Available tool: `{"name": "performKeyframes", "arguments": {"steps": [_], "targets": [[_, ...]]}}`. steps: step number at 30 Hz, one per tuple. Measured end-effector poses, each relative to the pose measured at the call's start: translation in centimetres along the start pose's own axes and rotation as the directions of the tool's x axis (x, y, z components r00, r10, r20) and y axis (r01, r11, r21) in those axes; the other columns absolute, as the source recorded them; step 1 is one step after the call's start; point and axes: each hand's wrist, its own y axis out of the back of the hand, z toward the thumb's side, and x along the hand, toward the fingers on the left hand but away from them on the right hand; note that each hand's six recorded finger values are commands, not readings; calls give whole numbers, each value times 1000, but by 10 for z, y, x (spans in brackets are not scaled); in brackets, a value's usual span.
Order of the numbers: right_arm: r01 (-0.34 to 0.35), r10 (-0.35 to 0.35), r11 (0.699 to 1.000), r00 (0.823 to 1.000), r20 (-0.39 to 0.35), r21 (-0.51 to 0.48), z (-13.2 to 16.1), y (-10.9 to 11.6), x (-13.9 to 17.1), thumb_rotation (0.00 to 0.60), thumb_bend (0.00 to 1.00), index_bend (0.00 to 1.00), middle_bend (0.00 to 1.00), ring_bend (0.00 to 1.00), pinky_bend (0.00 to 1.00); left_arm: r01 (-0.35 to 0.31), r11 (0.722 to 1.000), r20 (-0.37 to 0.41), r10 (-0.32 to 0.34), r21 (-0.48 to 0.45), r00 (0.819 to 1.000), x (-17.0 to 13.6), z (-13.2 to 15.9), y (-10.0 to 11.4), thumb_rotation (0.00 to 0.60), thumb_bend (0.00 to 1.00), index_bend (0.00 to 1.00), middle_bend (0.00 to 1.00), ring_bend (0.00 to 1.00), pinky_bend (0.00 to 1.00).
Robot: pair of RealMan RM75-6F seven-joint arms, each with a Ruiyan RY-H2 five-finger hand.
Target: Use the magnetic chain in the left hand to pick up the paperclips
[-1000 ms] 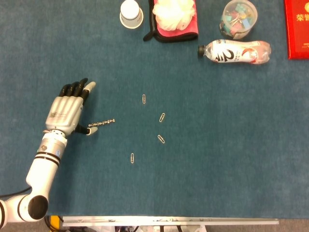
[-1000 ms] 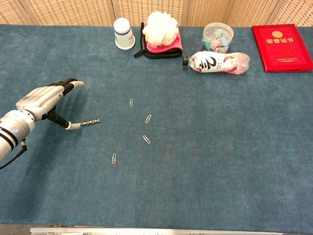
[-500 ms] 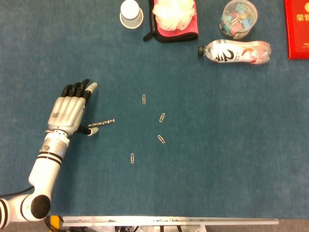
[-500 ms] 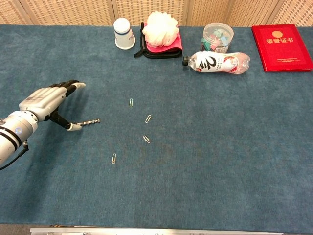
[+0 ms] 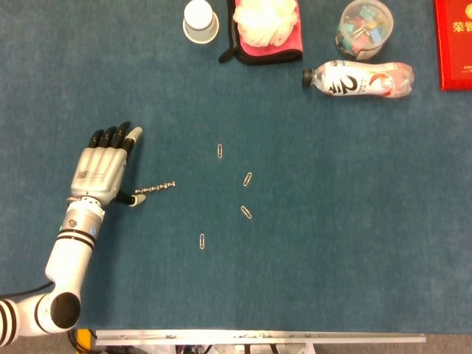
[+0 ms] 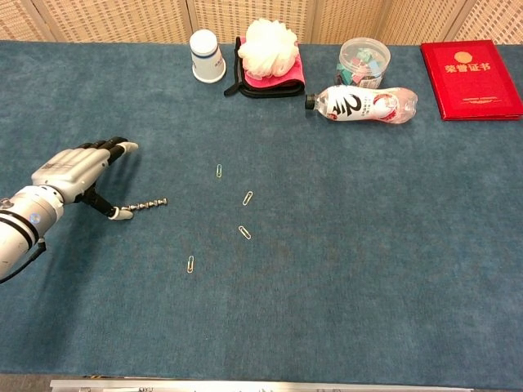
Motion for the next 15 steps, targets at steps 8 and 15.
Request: {"name": "performKeyframes", "arguments": {"steps": [8,15], "targets": [[-5,5,1000,1000,-1,3,1,-2,-1,600,0,13,78,58,329,-6,999,-36,8,40,999,8,-5,7,600,23,0,0,0,49],[-7,7,1000,1000,-1,2,1,-2,-2,600,0,13,78,58,329,-29,999,-50,31,36,998,19,-4,20,600,24,0,0,0,49]]}}
